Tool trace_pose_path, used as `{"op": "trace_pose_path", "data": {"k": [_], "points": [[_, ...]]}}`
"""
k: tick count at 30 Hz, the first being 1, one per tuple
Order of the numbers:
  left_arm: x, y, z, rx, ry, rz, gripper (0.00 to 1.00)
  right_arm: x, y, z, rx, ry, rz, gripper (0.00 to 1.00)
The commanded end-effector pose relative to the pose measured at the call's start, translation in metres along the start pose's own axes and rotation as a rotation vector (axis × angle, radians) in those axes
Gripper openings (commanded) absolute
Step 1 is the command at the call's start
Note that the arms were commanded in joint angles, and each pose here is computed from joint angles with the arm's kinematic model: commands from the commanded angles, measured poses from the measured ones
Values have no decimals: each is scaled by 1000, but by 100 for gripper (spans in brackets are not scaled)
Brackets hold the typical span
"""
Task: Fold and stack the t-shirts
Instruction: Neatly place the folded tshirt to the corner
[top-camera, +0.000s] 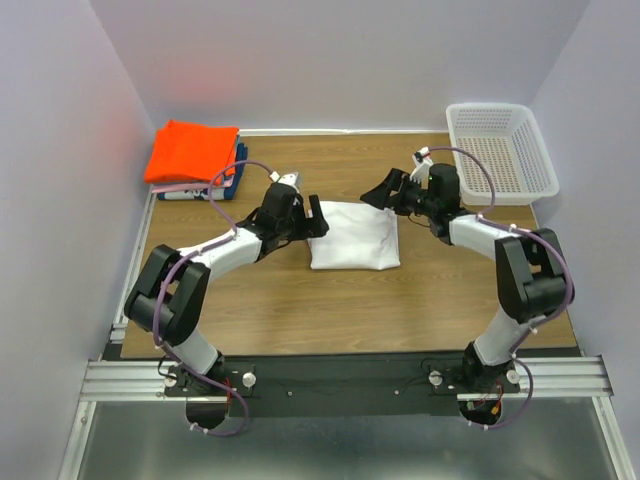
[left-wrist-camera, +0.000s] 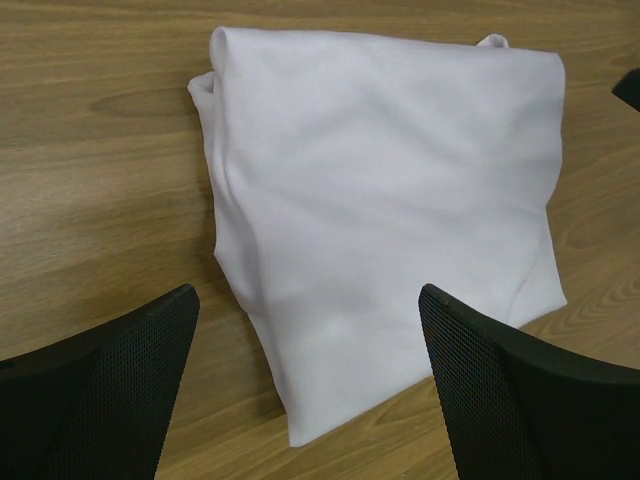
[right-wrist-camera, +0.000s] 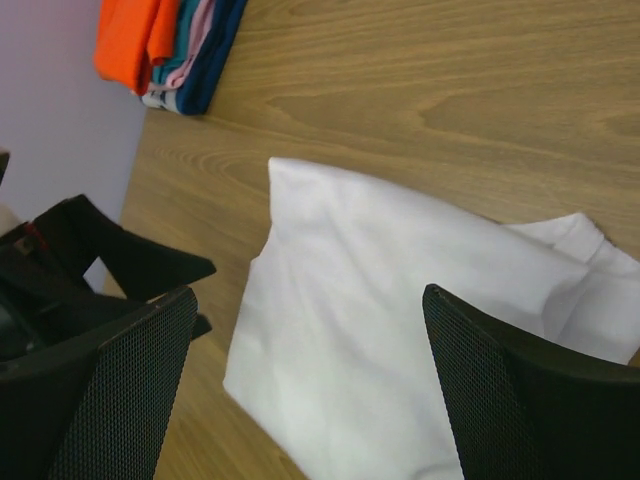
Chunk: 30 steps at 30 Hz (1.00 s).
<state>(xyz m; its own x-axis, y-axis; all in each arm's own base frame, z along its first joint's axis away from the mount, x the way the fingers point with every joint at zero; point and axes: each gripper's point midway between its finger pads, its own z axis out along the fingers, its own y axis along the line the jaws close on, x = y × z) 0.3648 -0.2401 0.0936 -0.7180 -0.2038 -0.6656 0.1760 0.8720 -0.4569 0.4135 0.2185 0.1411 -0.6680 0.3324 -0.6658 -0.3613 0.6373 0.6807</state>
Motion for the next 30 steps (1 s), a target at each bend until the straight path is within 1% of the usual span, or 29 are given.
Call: {"op": "trace_pose_path", "data": {"k": [1,2,4,7,10,14,17,18,20,21,22,24,25,27,28,29,30], "points": [[14,12,9,-43,37,-11,98,8,-34,26,55,39,-8,100],[19,14,12,-43,50,-12,98,6,-42,32,76,34,-12,100],[23,16,13,-45,57,-14,98,22,-61,43,99,76,7,100],[30,20,16,-53,72,-18,98,38,-76,51,109,114,40,100],[32,21,20,-54,83,-19,98,44,-83,55,120,126,49,100],[34,21,26,-49,95,-14,98,39,-77,51,110,120,30,100],[35,21,32,-50,102,-13,98,20,-59,41,103,88,-4,100],[38,22,34,-50,114,-13,97,6,-47,34,94,57,-32,100],[39,21,38,-42,119,-12,94,-1,-38,24,101,43,-40,100],[42,22,41,-45,130,-13,88,-11,-28,14,104,8,-61,100],[43,23,42,-45,135,-15,84,-12,-25,8,109,-2,-64,100],[49,22,46,-33,153,-14,75,-17,-18,-8,124,-41,-78,100],[51,21,47,-28,159,-12,73,-16,-14,-14,125,-49,-82,100],[57,18,50,-18,170,-5,68,-15,-15,-23,151,-72,-79,100],[58,18,50,-19,172,-2,68,-8,-18,-30,166,-72,-75,100],[61,17,51,-21,177,1,68,-12,-12,-38,163,-97,-86,100],[63,16,52,-23,179,9,68,-7,-17,-43,190,-105,-83,100]]}}
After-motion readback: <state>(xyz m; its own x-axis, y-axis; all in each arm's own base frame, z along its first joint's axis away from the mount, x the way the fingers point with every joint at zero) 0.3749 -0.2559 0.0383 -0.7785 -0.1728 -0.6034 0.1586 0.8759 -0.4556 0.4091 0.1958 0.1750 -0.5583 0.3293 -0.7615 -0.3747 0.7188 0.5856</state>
